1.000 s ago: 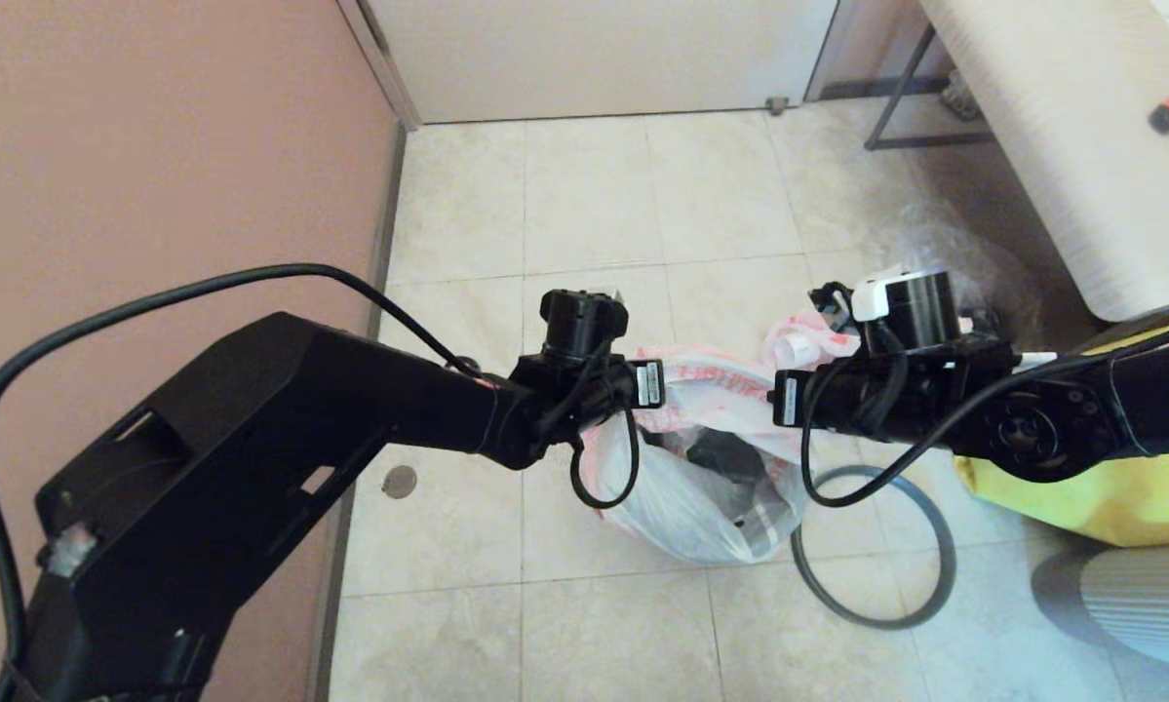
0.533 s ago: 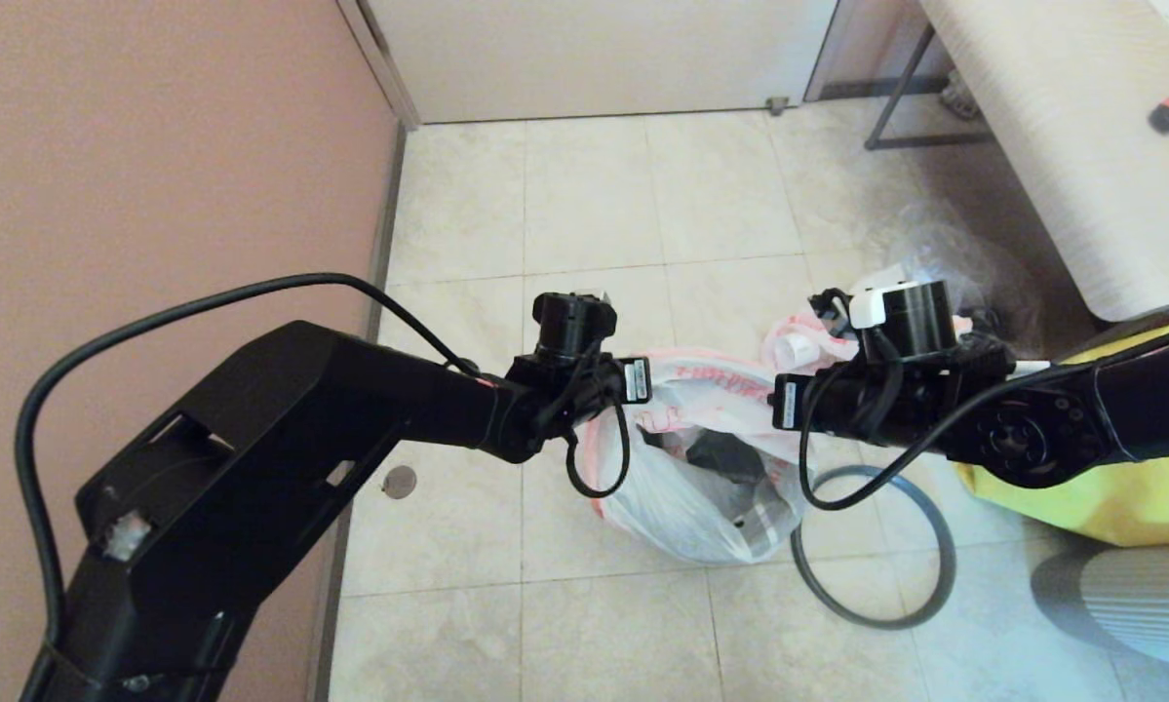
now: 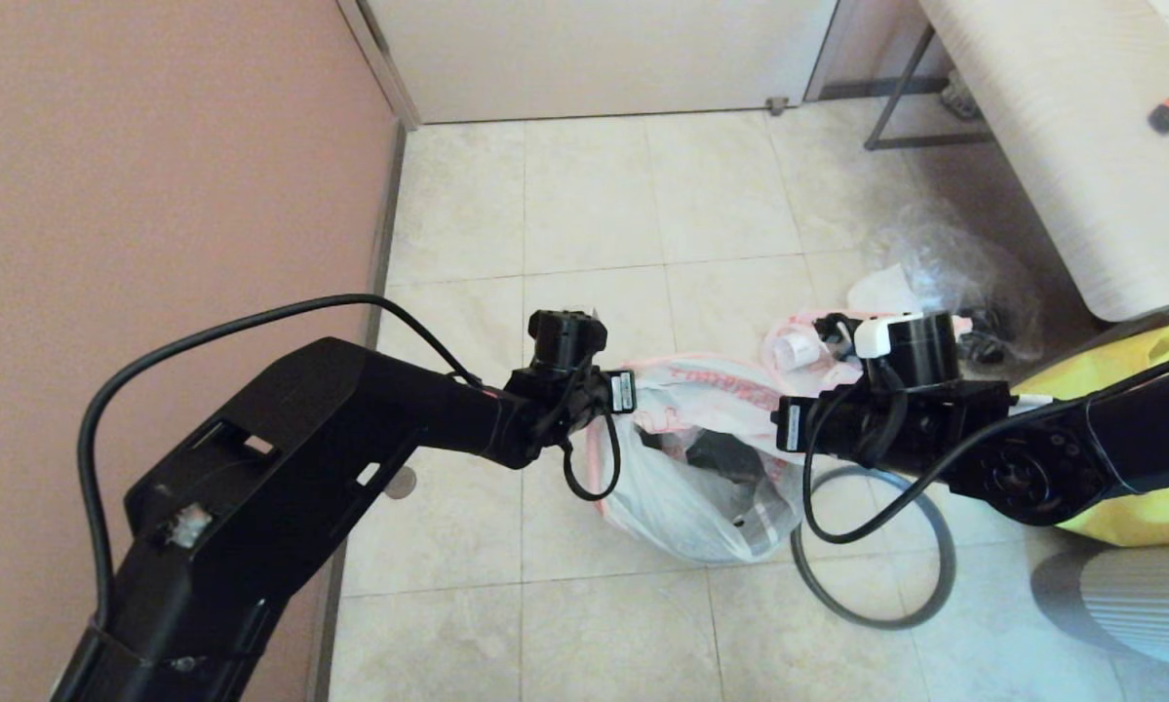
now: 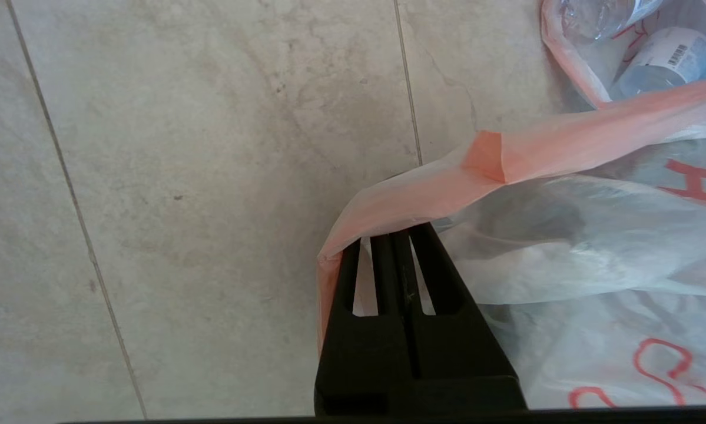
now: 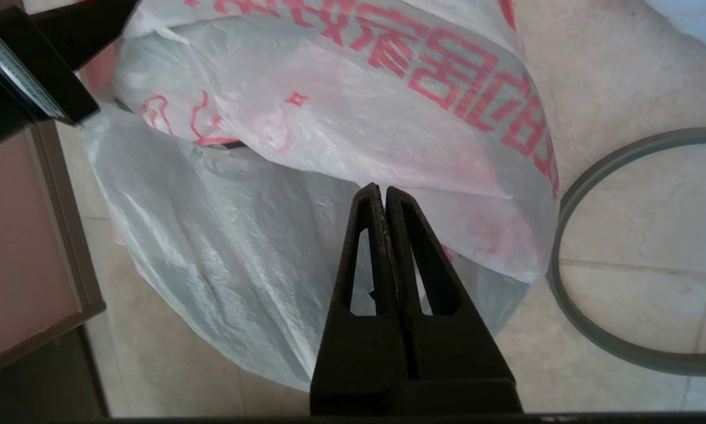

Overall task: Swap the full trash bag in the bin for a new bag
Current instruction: Put the new garbage bag on the trash can

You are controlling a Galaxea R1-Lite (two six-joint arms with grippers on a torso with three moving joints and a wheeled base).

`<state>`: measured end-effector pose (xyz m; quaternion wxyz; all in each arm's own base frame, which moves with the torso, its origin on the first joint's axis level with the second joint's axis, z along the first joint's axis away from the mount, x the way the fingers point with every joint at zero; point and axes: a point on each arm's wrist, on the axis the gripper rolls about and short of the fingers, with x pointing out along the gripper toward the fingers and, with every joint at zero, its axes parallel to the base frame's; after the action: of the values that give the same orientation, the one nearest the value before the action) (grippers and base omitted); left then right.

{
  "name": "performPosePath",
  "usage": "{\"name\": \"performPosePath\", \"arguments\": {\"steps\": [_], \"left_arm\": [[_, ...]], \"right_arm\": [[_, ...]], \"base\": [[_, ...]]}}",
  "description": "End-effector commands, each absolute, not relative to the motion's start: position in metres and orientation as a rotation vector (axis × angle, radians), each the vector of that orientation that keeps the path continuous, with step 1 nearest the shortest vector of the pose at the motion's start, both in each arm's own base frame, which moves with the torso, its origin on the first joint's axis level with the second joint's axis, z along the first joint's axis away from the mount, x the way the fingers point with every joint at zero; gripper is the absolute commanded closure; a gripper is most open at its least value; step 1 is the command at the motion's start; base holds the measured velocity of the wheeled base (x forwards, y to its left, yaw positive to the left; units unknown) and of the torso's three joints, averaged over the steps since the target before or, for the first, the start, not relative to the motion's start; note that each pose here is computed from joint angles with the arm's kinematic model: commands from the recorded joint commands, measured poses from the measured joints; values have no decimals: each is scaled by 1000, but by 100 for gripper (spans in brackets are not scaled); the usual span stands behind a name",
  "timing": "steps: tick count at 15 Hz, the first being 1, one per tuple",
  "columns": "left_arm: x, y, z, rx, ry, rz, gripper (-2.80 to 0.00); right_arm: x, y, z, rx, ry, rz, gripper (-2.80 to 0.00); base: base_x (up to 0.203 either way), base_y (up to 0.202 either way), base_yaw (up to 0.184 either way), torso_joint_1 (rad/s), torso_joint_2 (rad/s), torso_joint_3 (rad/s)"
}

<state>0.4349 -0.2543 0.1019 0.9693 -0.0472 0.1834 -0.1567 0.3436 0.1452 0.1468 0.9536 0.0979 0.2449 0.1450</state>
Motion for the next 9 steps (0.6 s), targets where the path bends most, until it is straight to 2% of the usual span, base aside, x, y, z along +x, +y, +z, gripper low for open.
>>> {"name": "performPosePath", "arguments": {"steps": [1, 3, 7, 9], "left_arm": [[438, -252, 97, -97, 378, -308, 0], [438, -252, 80, -88, 418, -304, 0], [447, -238, 80, -138, 461, -380, 0], [443, -235, 74, -121, 546, -371, 0]], "right_arm": [[343, 145, 136, 198, 510, 292, 0], [343, 146, 133, 201, 502, 295, 0], [334, 144, 164, 217, 413, 294, 0], [332, 141, 173, 218, 381, 248, 0]], "base": [[0, 0, 0, 0, 0, 0], [0, 0, 0, 0, 0, 0], [0, 0, 0, 0, 0, 0], [0, 0, 0, 0, 0, 0]]}}
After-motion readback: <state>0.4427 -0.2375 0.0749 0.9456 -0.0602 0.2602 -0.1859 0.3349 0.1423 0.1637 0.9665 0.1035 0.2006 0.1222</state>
